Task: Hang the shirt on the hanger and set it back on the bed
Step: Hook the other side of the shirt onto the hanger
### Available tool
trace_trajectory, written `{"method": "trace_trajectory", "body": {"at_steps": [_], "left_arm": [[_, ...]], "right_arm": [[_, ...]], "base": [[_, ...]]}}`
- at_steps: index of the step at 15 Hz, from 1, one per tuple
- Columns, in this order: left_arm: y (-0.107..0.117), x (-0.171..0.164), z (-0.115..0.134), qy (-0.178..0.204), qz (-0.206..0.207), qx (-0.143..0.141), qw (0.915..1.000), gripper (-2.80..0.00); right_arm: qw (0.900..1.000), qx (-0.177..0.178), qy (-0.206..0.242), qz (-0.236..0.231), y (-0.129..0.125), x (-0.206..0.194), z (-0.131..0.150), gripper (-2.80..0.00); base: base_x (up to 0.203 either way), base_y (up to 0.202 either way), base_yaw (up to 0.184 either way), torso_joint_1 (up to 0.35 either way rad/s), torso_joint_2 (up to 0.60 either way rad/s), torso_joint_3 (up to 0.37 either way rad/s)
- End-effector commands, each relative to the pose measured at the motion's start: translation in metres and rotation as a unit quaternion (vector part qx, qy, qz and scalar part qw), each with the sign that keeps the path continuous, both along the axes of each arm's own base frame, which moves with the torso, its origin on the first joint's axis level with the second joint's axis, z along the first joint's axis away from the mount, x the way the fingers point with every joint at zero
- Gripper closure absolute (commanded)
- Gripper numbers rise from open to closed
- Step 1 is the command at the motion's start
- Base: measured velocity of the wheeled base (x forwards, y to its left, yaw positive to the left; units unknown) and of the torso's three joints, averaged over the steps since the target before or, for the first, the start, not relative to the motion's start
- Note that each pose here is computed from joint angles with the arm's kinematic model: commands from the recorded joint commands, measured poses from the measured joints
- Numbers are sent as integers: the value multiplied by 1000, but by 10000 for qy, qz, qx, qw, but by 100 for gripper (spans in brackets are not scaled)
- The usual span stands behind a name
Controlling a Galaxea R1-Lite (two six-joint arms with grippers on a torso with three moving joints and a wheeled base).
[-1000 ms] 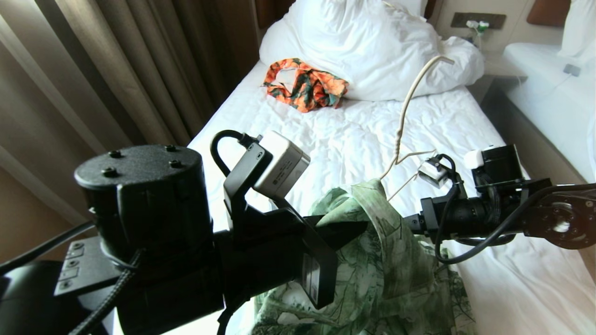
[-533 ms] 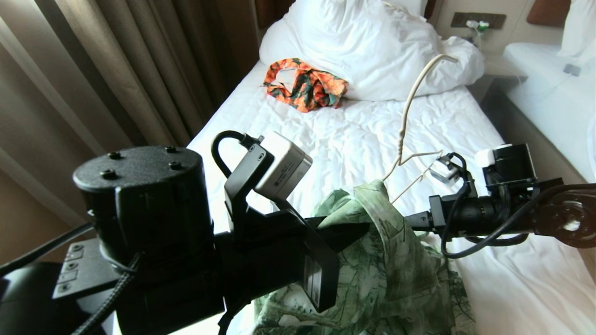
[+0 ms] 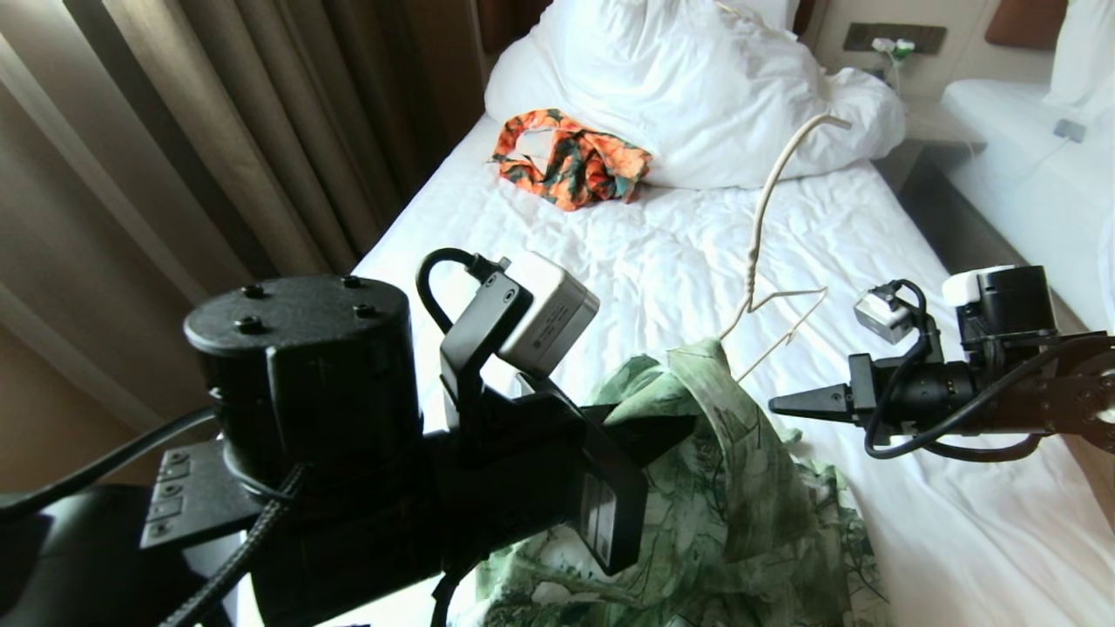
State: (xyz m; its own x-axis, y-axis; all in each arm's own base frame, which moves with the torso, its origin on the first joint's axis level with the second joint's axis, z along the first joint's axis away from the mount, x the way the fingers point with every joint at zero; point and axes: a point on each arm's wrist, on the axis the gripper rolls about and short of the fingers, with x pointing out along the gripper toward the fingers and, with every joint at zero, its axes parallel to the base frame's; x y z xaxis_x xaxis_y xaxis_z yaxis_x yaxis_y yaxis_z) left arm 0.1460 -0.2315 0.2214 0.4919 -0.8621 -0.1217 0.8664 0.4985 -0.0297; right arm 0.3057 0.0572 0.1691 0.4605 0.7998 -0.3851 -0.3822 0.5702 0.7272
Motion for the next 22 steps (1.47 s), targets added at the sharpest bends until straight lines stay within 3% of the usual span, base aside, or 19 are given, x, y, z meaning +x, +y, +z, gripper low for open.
{"method": "trace_trajectory", "body": {"at_steps": [1, 4, 5, 10, 14, 19, 22], "left_arm": [[-3, 2, 0, -1, -2, -7, 10000, 0], [-2, 1, 2, -21, -9, -37, 10000, 0], [-2, 1, 3, -28, -2, -47, 10000, 0], [0, 0, 5, -54, 13, -72, 10000, 0], [0, 0, 4, -44, 13, -57, 10000, 0], [-1, 0, 3, -41, 14, -51, 10000, 0], [-2, 1, 2, -28, 5, -33, 10000, 0]], "right_arm": [[9998, 38, 100, 158, 11, 0, -4, 0], [9991, 76, 36, 415, 30, 7, -10, 0], [9987, 98, 20, 507, 38, 7, -12, -280], [9982, 96, 226, 545, 41, -1, -20, -280], [9984, 144, 114, 529, 38, -5, -27, -280], [9943, 1020, 72, 296, 44, 1, -25, -280], [9906, 1309, 322, 233, 47, 0, -26, -280]], "base": [[0, 0, 0, 0, 0, 0], [0, 0, 0, 0, 0, 0], [0, 0, 0, 0, 0, 0], [0, 0, 0, 0, 0, 0], [0, 0, 0, 0, 0, 0], [0, 0, 0, 0, 0, 0], [0, 0, 0, 0, 0, 0]]}}
